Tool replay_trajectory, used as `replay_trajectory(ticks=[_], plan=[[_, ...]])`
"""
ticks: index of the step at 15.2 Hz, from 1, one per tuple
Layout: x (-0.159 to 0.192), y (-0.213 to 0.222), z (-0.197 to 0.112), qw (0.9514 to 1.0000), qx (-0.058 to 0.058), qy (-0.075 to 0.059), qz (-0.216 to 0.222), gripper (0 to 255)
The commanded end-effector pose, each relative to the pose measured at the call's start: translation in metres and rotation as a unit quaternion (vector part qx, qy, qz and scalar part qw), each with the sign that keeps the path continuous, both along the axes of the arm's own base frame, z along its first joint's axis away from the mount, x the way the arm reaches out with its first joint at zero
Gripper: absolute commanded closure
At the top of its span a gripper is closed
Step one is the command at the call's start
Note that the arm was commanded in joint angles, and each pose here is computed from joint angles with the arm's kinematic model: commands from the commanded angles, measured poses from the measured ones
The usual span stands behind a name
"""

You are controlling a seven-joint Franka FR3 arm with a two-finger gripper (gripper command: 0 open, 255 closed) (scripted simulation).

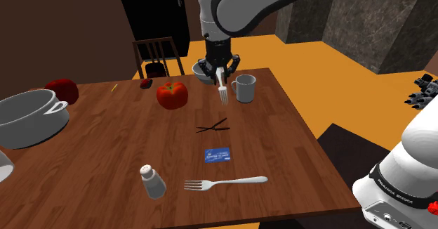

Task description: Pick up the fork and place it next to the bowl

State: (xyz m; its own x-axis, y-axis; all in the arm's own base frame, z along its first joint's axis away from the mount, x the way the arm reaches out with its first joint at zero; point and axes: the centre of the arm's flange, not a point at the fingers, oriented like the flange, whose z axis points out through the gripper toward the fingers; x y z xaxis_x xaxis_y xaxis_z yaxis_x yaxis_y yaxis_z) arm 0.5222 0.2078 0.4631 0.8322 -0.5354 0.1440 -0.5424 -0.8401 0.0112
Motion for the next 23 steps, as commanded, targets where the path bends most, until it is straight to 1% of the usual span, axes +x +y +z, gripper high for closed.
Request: replay_trajectory(ticks=[1, 13, 23], plan=[[0.025, 0.0, 0.001, 1.0, -0.001, 0.0, 0.0, 255], [0.185, 0.011, 0.002, 1.0, -0.001, 0.0, 0.0, 255], [0.185, 0.011, -0.051, 1.0, -0.001, 0.0, 0.0, 255]])
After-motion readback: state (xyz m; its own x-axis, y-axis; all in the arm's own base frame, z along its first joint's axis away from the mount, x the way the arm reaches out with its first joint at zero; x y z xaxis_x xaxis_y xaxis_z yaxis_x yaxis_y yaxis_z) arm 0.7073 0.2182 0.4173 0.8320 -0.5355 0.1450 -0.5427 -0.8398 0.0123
